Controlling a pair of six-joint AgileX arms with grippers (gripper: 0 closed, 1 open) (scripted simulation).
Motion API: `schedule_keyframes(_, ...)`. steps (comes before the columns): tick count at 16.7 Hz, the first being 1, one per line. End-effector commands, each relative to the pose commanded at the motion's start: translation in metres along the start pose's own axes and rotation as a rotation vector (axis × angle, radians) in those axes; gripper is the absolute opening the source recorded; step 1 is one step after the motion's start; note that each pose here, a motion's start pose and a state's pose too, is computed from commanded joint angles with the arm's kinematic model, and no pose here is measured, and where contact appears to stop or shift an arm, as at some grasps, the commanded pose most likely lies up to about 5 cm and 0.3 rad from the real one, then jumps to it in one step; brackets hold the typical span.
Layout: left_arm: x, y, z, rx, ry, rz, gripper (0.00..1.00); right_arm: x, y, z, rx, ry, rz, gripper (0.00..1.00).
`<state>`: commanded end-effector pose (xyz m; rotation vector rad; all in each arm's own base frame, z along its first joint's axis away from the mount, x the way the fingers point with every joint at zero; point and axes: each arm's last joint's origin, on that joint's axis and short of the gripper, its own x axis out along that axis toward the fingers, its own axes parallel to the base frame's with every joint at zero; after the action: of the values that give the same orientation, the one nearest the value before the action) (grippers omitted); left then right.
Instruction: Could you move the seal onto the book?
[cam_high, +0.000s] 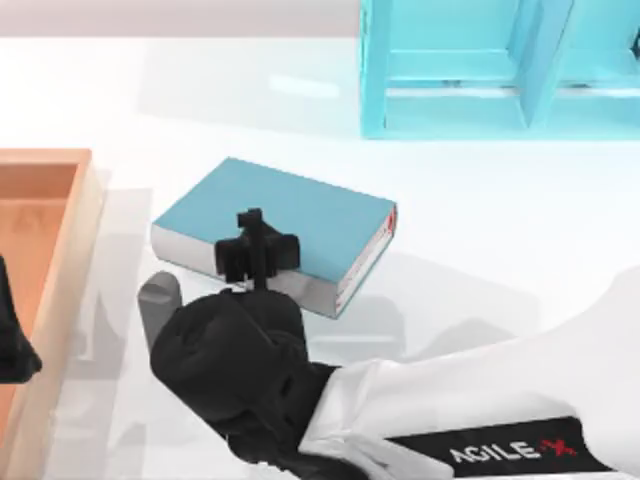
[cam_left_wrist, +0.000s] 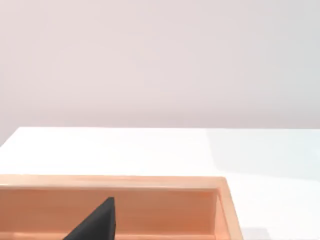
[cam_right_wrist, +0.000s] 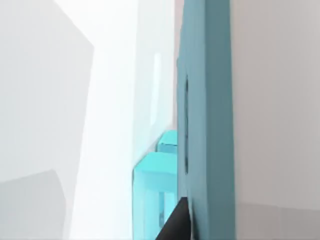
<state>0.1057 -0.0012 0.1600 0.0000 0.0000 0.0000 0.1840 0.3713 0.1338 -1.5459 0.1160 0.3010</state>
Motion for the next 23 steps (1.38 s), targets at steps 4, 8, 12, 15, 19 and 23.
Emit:
schedule_keyframes(4, 0.000, 0.000, 0.000, 0.000, 0.000, 0.000, 1.00, -0.003, -0.001, 0.001, -0.001, -0.001, -0.003, 0.00)
schedule_keyframes(8, 0.000, 0.000, 0.000, 0.000, 0.000, 0.000, 1.00, 0.002, 0.012, 0.000, -0.004, 0.003, 0.003, 0.00)
schedule_keyframes(12, 0.000, 0.000, 0.000, 0.000, 0.000, 0.000, 1.00, 0.006, 0.030, -0.001, -0.002, 0.003, 0.001, 0.00)
schedule_keyframes(15, 0.000, 0.000, 0.000, 0.000, 0.000, 0.000, 1.00, 0.006, 0.030, -0.001, -0.002, 0.003, 0.001, 0.00)
schedule_keyframes(19, 0.000, 0.000, 0.000, 0.000, 0.000, 0.000, 1.00, 0.006, 0.030, -0.001, -0.002, 0.003, 0.001, 0.30)
schedule_keyframes(23, 0.000, 0.000, 0.000, 0.000, 0.000, 0.000, 1.00, 0.006, 0.030, -0.001, -0.002, 0.003, 0.001, 0.60)
